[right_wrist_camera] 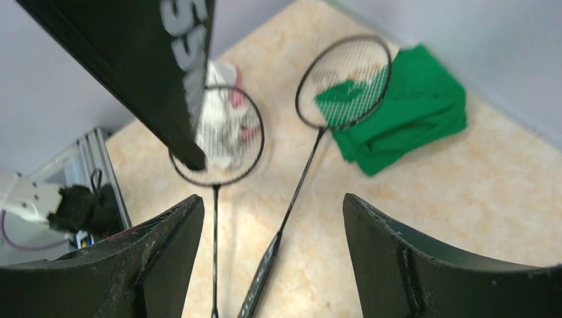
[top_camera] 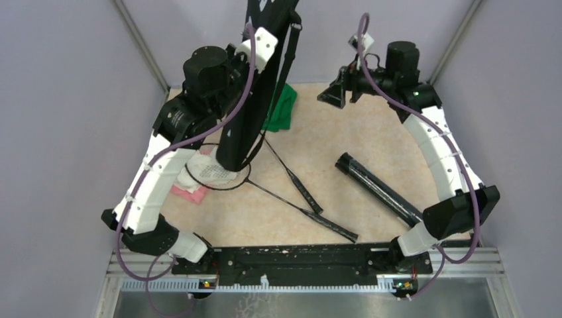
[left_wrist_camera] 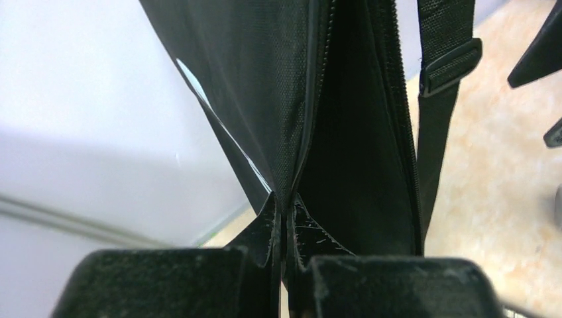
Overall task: Pack up the badminton gear
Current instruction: Open the racket bag at the center of the board.
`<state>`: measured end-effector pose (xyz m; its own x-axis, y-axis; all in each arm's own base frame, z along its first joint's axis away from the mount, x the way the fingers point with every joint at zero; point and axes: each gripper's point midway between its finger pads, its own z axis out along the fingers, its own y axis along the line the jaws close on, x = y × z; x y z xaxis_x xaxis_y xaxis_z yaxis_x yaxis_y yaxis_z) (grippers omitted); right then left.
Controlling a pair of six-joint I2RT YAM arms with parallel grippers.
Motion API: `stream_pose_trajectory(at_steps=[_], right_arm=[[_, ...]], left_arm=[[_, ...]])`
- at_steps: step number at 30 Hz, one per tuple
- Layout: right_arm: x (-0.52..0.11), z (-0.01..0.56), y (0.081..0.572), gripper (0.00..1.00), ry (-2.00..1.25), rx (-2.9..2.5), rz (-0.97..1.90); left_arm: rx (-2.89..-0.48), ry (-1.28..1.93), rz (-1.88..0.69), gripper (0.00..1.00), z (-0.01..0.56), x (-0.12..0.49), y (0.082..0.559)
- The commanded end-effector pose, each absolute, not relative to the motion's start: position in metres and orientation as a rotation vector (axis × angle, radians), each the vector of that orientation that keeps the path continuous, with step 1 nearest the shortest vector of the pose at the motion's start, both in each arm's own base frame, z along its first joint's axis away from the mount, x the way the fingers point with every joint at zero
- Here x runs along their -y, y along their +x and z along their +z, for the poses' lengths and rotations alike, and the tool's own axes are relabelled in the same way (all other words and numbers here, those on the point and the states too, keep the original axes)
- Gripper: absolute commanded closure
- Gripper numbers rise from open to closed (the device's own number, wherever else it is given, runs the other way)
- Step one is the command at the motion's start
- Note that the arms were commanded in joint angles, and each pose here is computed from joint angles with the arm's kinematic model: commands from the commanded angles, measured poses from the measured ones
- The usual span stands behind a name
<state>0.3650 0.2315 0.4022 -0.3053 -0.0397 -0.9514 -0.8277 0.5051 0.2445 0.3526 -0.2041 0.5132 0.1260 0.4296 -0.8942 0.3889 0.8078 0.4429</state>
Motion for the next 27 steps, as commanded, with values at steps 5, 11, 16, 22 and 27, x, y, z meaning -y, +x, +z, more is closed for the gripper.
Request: stream_pose_trajectory(at_steps=[5,11,16,22,27], right_arm=[[-0.255,0.293,0.355,0.25,-0.872,-1.899,0.9],[-0.295,0.226,0.326,0.25,-1.063,-1.905,0.946],[-0.326,0.192,0.285,0.3,-1.243,-1.857,1.031],[-0.364,0.156,0.249,0.39,-1.419,-1.856,1.057],[-0.395,0.126,0.233,0.46,-1.486,-1.908,1.069]], left_arm=[[-1.685,0.721,0.11,1.0,0.449,0.142,0.33],[-1.732,0.678,0.015,1.0,0.44,0.122,0.312],[-1.766,0.601,0.053,1.0,0.435,0.094,0.309],[-1.831,0.536,0.106,1.0,0.418,0.07,0.313],[-1.841,0.493,0.153,1.0,0.416,0.052,0.318]])
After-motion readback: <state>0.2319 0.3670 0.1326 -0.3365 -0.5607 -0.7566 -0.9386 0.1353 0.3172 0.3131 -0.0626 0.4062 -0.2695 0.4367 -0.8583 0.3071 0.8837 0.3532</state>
